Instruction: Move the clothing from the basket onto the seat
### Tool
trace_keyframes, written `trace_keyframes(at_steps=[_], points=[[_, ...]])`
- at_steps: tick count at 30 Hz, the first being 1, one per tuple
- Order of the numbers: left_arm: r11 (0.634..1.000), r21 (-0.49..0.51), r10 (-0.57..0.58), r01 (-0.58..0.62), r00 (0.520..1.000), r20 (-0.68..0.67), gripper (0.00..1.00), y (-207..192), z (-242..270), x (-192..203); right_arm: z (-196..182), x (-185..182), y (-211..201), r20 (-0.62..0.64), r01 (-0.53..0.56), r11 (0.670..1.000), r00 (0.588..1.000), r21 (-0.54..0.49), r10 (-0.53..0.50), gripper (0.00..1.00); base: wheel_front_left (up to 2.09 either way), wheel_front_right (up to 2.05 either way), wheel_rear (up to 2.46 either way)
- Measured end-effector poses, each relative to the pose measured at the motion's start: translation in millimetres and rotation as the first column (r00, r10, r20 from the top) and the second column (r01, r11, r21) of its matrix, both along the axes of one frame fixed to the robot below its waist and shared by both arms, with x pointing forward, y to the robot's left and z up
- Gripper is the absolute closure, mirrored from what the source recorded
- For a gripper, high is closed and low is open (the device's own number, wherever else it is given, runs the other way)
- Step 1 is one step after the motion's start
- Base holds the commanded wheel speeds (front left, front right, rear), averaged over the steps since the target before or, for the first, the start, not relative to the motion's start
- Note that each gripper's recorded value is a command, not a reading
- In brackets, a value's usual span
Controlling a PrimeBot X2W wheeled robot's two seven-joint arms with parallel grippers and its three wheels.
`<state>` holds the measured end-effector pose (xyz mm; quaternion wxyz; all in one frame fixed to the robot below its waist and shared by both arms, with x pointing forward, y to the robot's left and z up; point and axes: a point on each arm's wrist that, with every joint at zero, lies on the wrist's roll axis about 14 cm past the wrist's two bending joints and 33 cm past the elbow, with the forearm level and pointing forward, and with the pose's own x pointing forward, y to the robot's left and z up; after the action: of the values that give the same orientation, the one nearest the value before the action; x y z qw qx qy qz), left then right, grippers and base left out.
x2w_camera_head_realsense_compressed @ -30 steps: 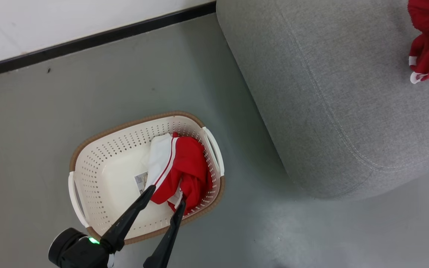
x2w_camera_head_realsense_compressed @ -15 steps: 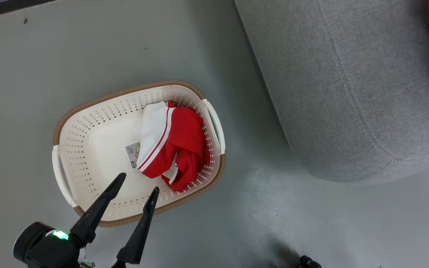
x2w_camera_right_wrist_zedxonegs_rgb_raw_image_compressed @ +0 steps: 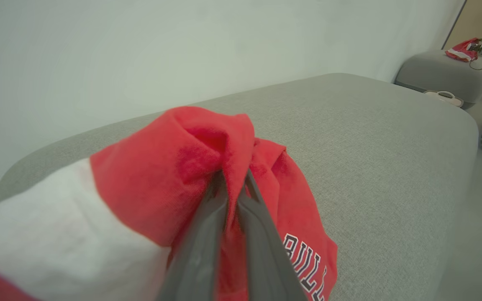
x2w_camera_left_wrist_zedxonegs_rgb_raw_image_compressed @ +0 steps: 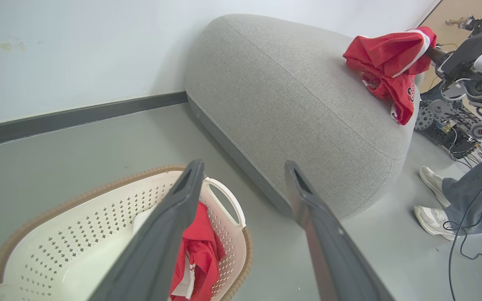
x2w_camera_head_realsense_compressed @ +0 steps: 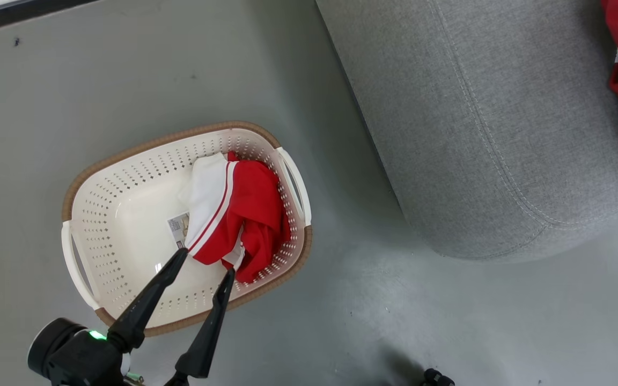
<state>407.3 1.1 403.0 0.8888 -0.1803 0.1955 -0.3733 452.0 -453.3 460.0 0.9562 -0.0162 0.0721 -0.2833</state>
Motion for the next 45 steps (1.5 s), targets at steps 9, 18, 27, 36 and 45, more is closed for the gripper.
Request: trace_keyframes(at_steps=[9,18,27,36,45], points=[[1.0,-0.025,0.005,-0.004,1.0,0.015,0.0,-8,12,-4,17,-5,-5,0.014,-0.004,0.999,1.0,-0.033,0.004,0.0,0.0,0.0,0.0],[0.998,-0.051,0.036,-0.035,0.999,0.017,0.0,-10,22,-9,19,-22,1,-0.008,-0.037,0.997,0.999,-0.073,0.037,0.0,0.0,0.0,0.0],[0.99,-0.08,0.116,-0.114,0.993,0.024,0.0,-3,32,-10,21,-33,38,0.026,-0.117,0.99,0.993,-0.074,0.119,0.0,0.0,0.0,0.0],[0.976,-0.083,0.209,-0.203,0.975,0.071,0.0,12,47,-12,32,-36,99,0.101,-0.251,0.965,0.961,-0.068,0.257,0.0,0.0,0.0,0.0],[0.94,-0.042,0.34,-0.337,0.931,0.134,0.0,54,53,-5,41,-20,164,0.168,-0.414,0.909,0.894,-0.048,0.416,0.0,0.0,0.0,0.0]])
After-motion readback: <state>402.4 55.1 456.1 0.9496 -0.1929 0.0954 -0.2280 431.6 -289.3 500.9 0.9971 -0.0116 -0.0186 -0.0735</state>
